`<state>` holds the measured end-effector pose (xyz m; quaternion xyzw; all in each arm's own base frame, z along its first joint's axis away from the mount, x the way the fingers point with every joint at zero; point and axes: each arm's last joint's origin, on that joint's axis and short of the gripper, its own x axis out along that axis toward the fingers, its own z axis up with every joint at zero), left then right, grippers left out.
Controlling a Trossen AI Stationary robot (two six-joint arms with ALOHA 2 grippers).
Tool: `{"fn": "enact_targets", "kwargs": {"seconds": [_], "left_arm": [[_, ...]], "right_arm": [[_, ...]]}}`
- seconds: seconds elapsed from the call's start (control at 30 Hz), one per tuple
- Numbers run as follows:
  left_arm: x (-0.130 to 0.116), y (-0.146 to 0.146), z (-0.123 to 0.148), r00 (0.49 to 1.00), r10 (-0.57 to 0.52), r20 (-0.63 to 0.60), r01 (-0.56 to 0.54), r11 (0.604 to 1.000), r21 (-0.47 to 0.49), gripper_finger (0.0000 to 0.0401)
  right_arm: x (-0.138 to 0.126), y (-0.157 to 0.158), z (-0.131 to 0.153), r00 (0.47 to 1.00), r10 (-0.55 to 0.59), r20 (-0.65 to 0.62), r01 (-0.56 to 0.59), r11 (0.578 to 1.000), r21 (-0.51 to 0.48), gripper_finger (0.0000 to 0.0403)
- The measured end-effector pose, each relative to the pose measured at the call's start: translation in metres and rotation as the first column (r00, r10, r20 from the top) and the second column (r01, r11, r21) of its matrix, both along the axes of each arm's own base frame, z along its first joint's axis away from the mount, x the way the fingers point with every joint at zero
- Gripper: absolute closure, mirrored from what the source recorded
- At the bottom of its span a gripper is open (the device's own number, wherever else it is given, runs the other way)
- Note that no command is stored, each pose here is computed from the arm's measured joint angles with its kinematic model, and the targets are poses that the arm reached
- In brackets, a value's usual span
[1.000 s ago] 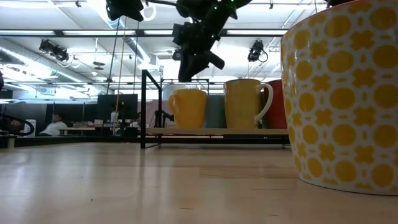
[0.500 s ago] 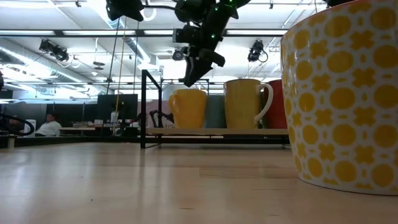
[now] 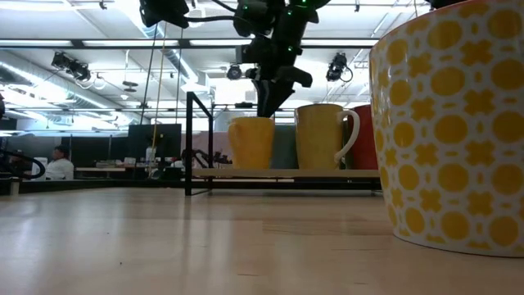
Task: Place coffee mugs
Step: Put the topmost yellow cup on the shelf aligned with the blue cup
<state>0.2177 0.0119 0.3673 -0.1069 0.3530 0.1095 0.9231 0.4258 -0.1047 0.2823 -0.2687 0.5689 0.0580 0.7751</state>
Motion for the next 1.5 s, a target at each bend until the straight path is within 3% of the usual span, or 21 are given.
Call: {"fn": "enact_targets", "kwargs": {"seconds": [0.37, 0.6, 0.83, 1.07, 1.23, 1.5], "left_arm": [[0.000, 0.000, 0.000, 1.000, 0.000, 0.000, 0.000, 1.000, 0.000, 0.0237], [0.000, 0.000, 0.000, 1.000, 0.000, 0.000, 0.000, 1.000, 0.000, 0.0237], [0.000, 0.000, 0.000, 1.000, 0.000, 0.000, 0.000, 1.000, 0.000, 0.0237], [0.000, 0.000, 0.000, 1.000, 0.000, 0.000, 0.000, 1.000, 0.000, 0.0237], [0.000, 0.000, 0.000, 1.000, 0.000, 0.000, 0.000, 1.000, 0.000, 0.0237], [0.000, 0.000, 0.000, 1.000, 0.001, 0.003, -0.001, 1.000, 0.001, 0.0237]], "right_arm": [[-0.007, -0.002, -0.002, 0.995, 0.012, -0.103, -0.020, 0.997, -0.075, 0.0301], [-0.015, -0.002, -0.004, 0.984, 0.006, -0.178, -0.018, 0.998, -0.065, 0.0301], [-0.014, -0.003, -0.004, 0.986, 0.004, -0.166, -0.016, 0.997, -0.071, 0.0301], [-0.013, -0.005, 0.001, 0.984, 0.011, -0.180, -0.044, 0.983, -0.181, 0.0301], [-0.009, -0.004, 0.017, 0.995, 0.012, -0.100, -0.029, 0.985, -0.171, 0.0301], [0.007, -0.002, 0.033, 0.987, 0.012, 0.159, -0.014, 1.000, 0.011, 0.0301]]}}
